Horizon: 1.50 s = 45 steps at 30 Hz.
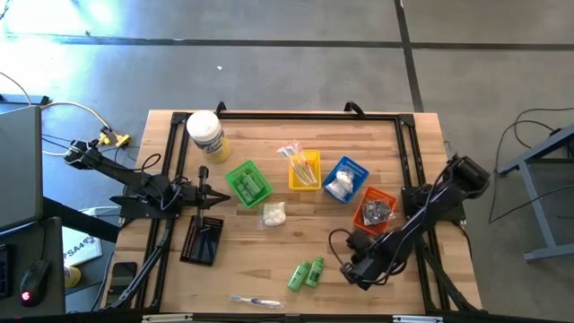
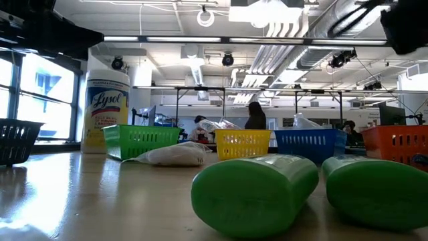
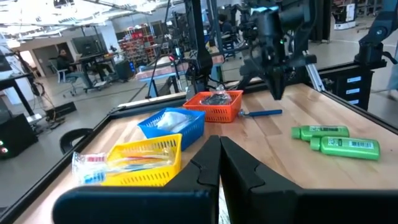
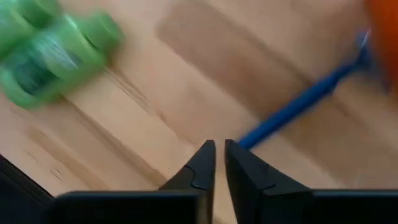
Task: Pick & Place Travel size toiletries
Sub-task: Put the razor into the black bin
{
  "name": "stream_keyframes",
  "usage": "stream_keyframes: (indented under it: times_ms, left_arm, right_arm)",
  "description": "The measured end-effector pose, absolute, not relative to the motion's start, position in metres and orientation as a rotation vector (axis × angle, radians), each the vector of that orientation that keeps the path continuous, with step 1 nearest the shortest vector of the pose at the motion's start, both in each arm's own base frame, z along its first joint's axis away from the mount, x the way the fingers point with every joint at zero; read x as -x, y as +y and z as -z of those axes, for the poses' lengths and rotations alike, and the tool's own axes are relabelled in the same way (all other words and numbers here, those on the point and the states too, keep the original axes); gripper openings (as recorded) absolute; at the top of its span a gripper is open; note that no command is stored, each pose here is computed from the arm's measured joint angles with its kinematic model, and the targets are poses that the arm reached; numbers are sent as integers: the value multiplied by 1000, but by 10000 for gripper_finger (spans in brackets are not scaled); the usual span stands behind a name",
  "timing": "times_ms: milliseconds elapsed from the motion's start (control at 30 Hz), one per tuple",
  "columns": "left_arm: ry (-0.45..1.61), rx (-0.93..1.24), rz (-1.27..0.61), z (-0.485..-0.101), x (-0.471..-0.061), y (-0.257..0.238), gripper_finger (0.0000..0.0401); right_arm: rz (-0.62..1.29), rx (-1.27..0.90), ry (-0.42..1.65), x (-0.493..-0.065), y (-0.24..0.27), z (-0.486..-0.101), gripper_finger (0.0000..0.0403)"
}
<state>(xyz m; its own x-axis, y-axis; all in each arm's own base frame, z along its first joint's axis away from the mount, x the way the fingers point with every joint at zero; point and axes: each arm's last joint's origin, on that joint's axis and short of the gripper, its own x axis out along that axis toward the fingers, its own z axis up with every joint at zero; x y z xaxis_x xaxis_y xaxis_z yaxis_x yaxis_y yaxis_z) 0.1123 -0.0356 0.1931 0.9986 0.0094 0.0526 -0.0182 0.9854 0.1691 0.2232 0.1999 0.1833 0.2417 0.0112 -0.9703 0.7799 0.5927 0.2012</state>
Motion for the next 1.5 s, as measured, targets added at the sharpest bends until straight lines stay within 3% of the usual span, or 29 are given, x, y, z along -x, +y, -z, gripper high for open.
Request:
stream_keyframes:
  times_ms: [133,367,533,700,967,1500]
  left_arm:
    - [-53,-181,-14,-193,-112,-36,1]
    - [-53,-186,-14,-193,-112,-36,1]
    - [-52,-183,-15,-193,-112,-36,1]
    - [-52,-183,-13,-193,-112,-36,1]
    - [-53,-183,-7,-193,-112,-36,1]
    - [-54,-182,-7,-193,-112,-36,1]
  right_arm:
    - [630,-836,1309,-225,202,-175,85]
    - [757,-847,1193,-224,196,-175,195]
    - [852,-891,1185,-221,192,-174,240]
    - [933,-973,1203,-218,191,-169,248]
    - [1011,-907,1221,-221,191,-148,243]
    - [849,-795,1303,-230,195,-135,240]
